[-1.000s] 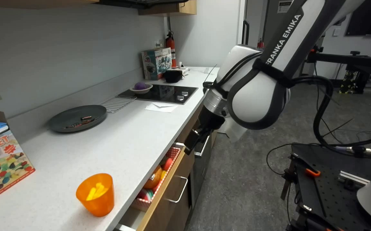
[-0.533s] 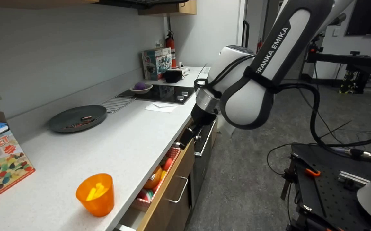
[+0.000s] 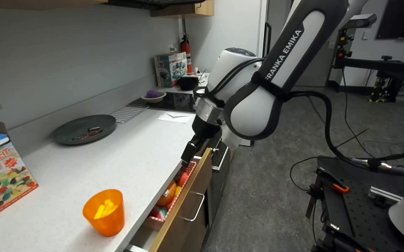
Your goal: Open the top draw of the kitchen unit
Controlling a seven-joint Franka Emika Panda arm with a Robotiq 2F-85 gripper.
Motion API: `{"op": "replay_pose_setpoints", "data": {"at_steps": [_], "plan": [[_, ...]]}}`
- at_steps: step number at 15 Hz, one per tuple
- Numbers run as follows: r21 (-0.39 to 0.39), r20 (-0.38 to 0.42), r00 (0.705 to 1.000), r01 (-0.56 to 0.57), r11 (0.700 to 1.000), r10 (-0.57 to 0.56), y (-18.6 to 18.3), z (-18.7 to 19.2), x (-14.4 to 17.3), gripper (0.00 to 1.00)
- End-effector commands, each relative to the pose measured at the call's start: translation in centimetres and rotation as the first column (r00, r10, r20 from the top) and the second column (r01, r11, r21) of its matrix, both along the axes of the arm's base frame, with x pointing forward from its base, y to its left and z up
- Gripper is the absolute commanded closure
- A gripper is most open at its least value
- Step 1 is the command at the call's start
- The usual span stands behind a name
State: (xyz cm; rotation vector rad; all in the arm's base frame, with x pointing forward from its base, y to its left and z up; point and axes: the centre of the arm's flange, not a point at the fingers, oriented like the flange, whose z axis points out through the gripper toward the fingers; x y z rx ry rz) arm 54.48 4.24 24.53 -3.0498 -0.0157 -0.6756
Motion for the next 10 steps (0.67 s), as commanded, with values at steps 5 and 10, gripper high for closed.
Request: {"op": "replay_pose_setpoints", "data": {"at_steps": [5,10], "plan": [[-0.010,-0.079,0.996,-0.049,0.999,0.048,0.5,-2.7,2.8,0.00],[-0.014,-0.096,0.995,-0.040,0.999,0.039,0.2,-4.3,4.0,0.00]]}}
